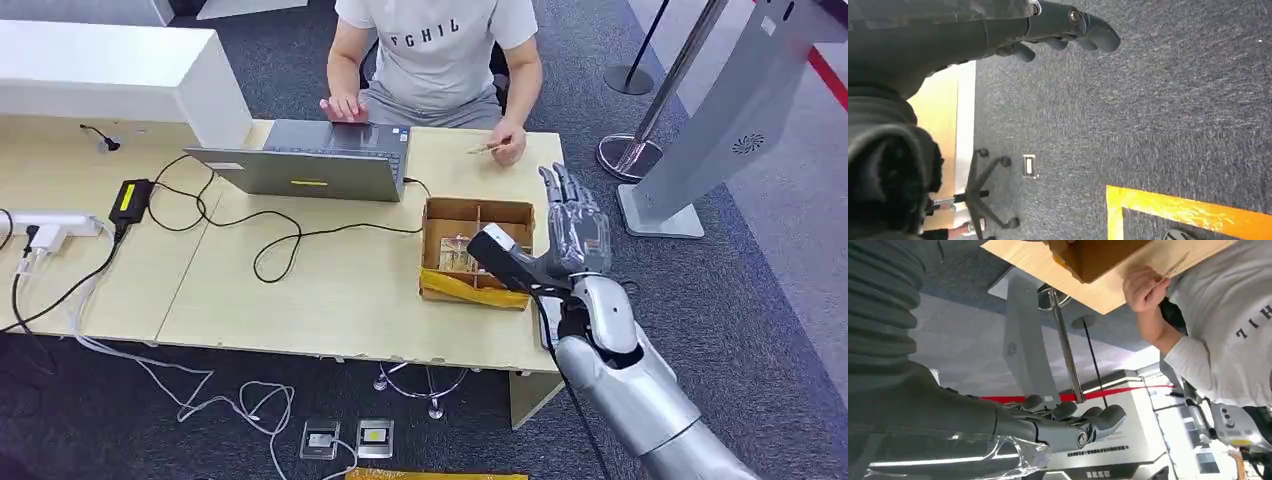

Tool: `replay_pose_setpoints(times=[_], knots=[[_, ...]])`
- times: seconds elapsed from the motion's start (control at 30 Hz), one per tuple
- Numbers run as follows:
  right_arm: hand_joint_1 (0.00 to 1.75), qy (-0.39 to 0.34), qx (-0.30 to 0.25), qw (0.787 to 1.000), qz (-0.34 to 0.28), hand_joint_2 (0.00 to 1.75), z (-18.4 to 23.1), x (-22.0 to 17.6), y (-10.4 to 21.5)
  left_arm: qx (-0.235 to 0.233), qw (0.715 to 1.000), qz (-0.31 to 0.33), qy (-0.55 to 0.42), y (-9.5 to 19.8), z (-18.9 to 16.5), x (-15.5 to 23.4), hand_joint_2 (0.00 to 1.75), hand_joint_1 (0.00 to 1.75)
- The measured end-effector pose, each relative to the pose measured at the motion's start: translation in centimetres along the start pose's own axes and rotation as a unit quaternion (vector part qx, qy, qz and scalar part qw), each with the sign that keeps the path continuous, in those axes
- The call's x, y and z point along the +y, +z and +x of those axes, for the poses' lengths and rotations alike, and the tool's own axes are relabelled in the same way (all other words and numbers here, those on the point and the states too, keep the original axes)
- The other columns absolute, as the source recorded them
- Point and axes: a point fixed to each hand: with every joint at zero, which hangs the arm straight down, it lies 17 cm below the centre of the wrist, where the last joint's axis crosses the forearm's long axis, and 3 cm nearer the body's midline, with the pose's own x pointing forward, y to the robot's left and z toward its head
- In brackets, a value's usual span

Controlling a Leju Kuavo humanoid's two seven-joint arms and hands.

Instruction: Pass the card to the sensor for recognition and then transmit it.

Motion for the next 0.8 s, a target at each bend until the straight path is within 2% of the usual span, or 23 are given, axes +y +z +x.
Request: replay_pose_setpoints(times=[0.27, 0.53, 0.8], knots=[[0.00, 0.019, 0.004, 0.999, 0.037, 1.75, -0.8, 0.3, -0.1, 0.007, 1.000, -0.002, 0.006, 0.0, -0.3, 0.1, 0.00, 0.00], [0.00, 0.027, 0.004, 0.998, 0.049, 1.75, -1.0, 0.9, 0.1, 0.005, 1.000, 0.001, 0.012, 0.0, -0.2, 0.1, 0.00, 0.00], [0.00, 0.017, -0.002, 0.997, 0.079, 1.75, -1.1, 4.2, 1.4, 0.014, 1.000, 0.009, 0.019, -0.1, -0.4, 0.4, 0.00, 0.00]])
